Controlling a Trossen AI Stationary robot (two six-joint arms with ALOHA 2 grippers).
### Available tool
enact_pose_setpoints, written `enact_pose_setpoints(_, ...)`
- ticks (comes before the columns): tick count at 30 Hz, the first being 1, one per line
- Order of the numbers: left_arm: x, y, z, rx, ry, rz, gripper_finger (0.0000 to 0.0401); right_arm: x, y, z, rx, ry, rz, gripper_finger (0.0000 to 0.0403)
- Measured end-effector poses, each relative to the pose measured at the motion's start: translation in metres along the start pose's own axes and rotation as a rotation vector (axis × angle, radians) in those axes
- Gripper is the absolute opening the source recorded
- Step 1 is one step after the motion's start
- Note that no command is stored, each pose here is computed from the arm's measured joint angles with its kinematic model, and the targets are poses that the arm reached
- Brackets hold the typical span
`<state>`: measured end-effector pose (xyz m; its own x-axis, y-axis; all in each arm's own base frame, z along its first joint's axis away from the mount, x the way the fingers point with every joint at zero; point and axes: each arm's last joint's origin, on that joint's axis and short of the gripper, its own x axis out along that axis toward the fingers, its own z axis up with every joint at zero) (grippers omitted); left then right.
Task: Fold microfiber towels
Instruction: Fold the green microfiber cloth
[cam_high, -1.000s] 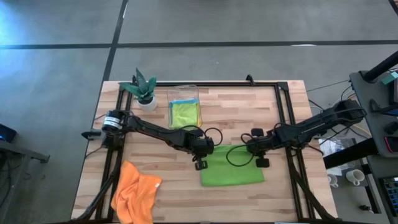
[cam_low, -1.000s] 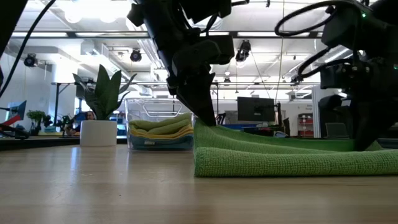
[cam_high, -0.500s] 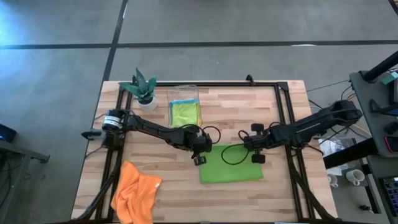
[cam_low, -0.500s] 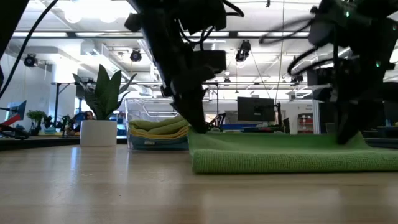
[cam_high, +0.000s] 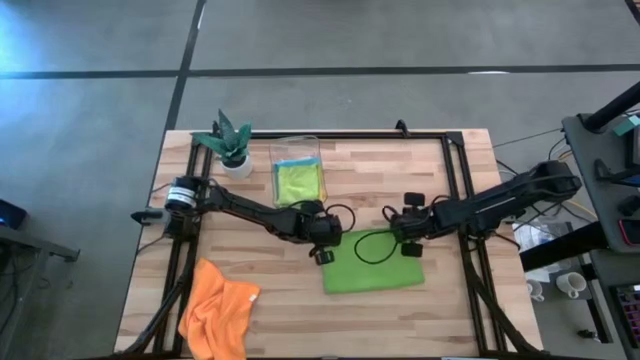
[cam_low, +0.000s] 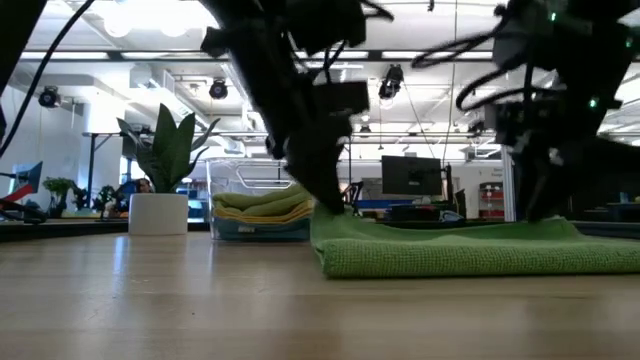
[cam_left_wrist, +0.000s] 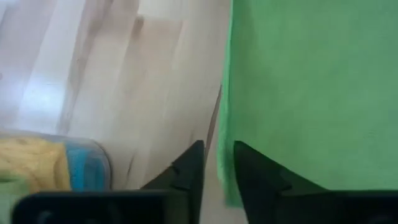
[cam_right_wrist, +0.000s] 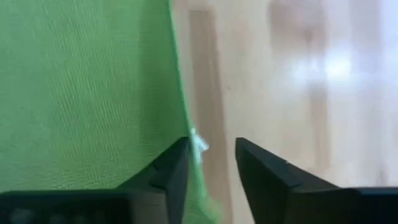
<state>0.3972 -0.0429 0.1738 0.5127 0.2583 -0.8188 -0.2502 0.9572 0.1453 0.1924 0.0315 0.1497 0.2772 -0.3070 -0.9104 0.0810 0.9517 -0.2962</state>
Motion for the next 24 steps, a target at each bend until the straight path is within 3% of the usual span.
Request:
enact_pose_setpoints(6, -0.044, -0.005, 0.021, 0.012, -0.120, -0.057, 0.0121, -0.032, -0.010, 0.007, 0.023, -0.076, 0.005, 0.0187)
enact_pose_setpoints(10, -0.065, -0.003, 0.025, 0.008, -0.161, -0.079, 0.0132, -0.050, -0.010, 0.014, 0.012, -0.178, 0.040, 0.0196)
enact_pose_setpoints(13, -0.088, 0.000, 0.029, 0.000, -0.214, -0.105, 0.0136, -0.063, 0.000, 0.018, -0.090, -0.307, 0.099, 0.0194)
enact_pose_setpoints(17, -0.113, -0.022, 0.039, 0.001, -0.388, -0.348, 0.0134, -0.070, 0.035, 0.022, -0.223, -0.525, 0.208, 0.0192)
enact_pose_setpoints(20, -0.096, -0.057, 0.033, 0.022, -0.486, -0.483, 0.0126, -0.065, 0.066, 0.019, -0.263, -0.556, 0.304, 0.0192)
enact_pose_setpoints(24, -0.034, -0.088, 0.012, -0.013, -0.361, -0.412, 0.0112, -0.045, 0.097, 0.012, -0.280, -0.434, 0.331, 0.0192)
